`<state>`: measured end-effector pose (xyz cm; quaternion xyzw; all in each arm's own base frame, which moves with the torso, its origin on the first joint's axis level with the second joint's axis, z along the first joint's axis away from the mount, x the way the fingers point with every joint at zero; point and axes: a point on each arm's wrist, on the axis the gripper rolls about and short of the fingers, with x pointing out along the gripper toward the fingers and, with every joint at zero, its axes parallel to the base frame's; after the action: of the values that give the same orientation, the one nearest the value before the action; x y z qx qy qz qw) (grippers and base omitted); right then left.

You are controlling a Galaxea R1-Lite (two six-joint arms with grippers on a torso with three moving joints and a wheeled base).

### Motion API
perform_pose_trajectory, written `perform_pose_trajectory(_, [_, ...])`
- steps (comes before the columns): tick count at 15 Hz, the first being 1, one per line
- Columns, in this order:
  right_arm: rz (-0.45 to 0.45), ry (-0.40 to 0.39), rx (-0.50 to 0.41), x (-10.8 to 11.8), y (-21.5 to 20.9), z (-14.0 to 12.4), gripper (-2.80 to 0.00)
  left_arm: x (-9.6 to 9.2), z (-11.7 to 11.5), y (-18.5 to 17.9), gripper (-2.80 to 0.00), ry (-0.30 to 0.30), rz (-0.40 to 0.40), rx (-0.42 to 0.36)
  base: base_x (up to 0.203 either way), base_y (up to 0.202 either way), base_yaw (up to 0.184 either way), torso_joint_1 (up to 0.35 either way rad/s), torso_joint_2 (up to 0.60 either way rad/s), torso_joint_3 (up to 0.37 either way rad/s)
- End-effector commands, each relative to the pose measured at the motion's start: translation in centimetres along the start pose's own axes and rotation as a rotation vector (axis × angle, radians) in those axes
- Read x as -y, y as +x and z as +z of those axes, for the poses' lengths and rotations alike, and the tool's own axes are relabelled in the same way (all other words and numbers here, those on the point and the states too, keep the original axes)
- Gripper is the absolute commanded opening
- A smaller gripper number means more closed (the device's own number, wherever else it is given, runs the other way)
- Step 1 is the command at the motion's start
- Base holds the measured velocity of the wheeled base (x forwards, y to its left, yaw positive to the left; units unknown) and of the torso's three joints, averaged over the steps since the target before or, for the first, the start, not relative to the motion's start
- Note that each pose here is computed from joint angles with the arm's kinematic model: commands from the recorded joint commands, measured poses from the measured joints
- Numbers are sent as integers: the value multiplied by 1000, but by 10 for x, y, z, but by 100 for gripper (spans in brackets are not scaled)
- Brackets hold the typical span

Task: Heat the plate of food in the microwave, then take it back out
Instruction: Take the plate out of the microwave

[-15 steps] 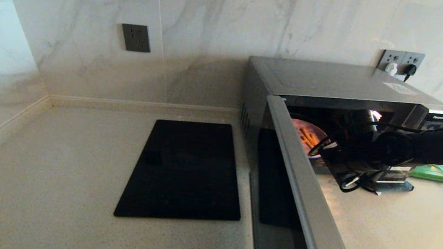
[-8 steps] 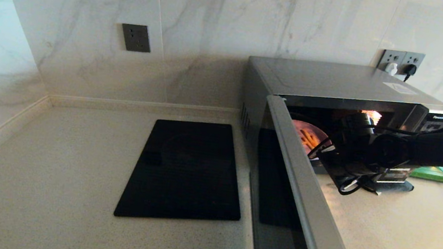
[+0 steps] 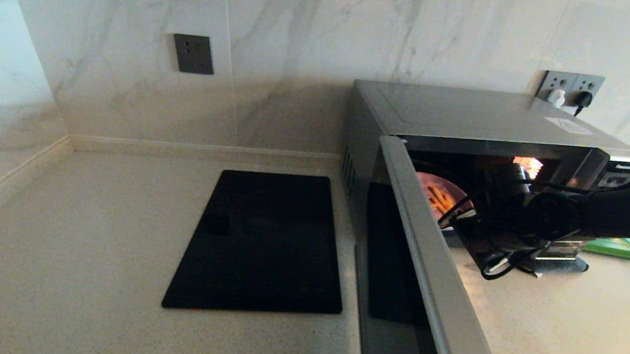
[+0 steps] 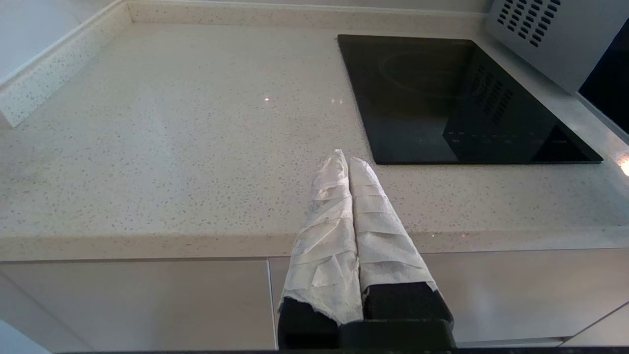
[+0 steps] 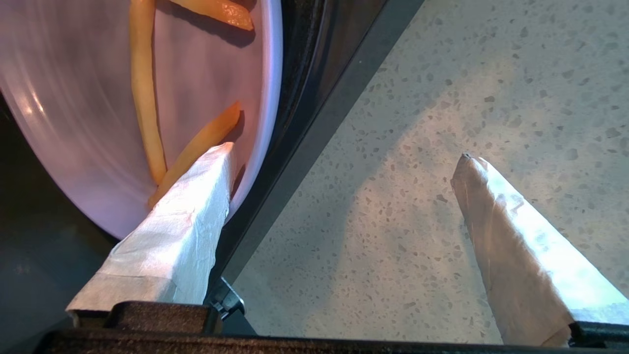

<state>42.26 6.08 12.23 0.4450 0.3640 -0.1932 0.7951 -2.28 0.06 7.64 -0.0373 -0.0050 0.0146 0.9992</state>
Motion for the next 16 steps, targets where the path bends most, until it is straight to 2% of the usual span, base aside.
perform_pose_trajectory(1, [-2, 7, 14, -1, -4, 1, 0, 0, 0, 0, -280, -1, 1, -1, 0, 0, 0, 0, 0, 0])
perform_pose_trajectory(5, [-24, 8, 37, 2, -7, 1, 0, 0, 0, 0, -280, -1, 1, -1, 0, 0, 0, 0, 0, 0])
perform_pose_trajectory(16, [-11, 16, 34, -1, 0, 2, 0, 0, 0, 0, -280, -1, 1, -1, 0, 0, 0, 0, 0, 0])
